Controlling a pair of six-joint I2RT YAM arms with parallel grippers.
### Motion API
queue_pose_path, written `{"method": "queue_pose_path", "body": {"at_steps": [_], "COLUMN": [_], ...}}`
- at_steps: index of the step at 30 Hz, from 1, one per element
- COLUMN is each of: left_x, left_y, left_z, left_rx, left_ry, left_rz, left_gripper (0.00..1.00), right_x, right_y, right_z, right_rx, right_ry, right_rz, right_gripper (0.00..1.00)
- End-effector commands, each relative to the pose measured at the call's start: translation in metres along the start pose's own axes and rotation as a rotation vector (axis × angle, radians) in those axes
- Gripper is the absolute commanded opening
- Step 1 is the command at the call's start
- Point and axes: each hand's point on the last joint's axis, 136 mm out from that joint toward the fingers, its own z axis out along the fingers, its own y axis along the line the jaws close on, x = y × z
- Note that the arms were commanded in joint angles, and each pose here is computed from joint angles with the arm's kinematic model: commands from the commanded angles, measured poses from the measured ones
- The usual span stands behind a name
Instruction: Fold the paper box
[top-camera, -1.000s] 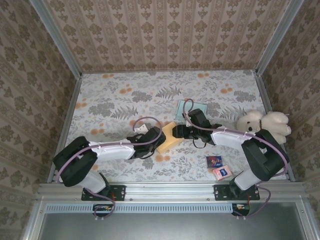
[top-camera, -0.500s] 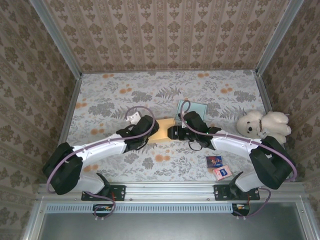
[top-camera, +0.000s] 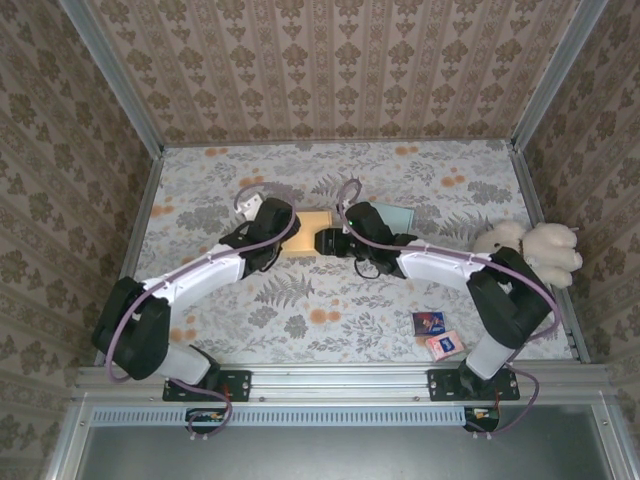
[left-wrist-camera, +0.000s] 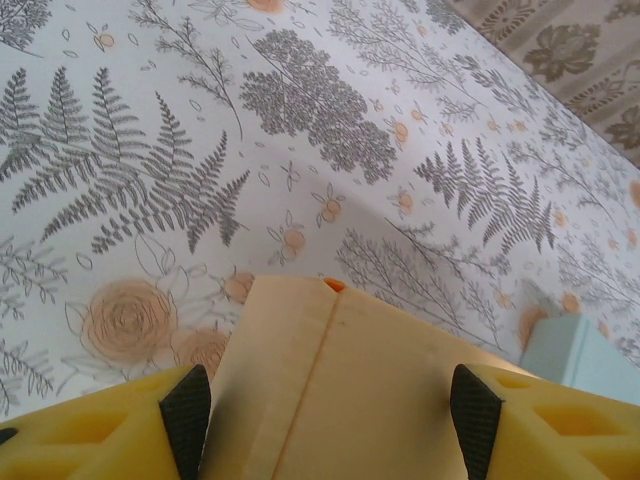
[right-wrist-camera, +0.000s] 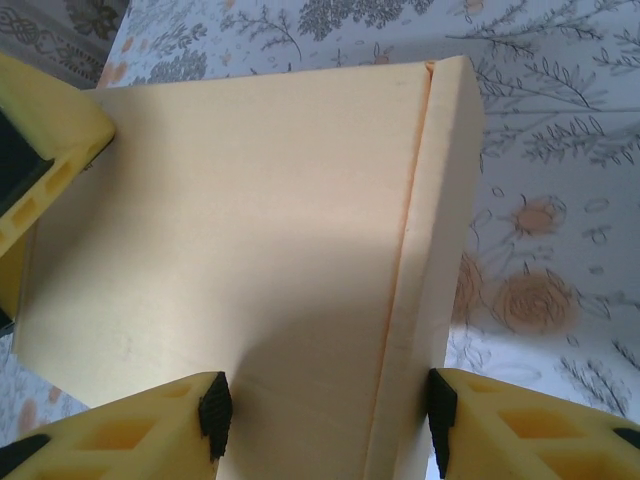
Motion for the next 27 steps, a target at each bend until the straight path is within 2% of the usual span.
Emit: {"method": "queue_pose_path", "body": {"at_steps": [1, 13, 27], "left_x": [-0.005, -0.007, -0.012], "left_y": [-0.024, -0.031, -0.028], "left_z": [0.013, 0.074, 0.105], "left_rx": [0.085, 0.108, 0.086], "left_ry": [0.041, 0.086, 0.061], "left_rz": [0.006, 0.034, 0.098], "left_gripper": [0.67, 0.64, 0.65], "right_x": [-0.025, -0.038, -0.024], "right_y": [0.031, 0.013, -0.02], "right_z": [0.01, 0.046, 0.077], "right_rx": [-0.078, 0.043, 0.134], "right_ry": [-0.059, -0.071, -0.086], "right_rz": [-0.03, -0.095, -0.126], "right_gripper": [0.56, 0.54, 0.53]}}
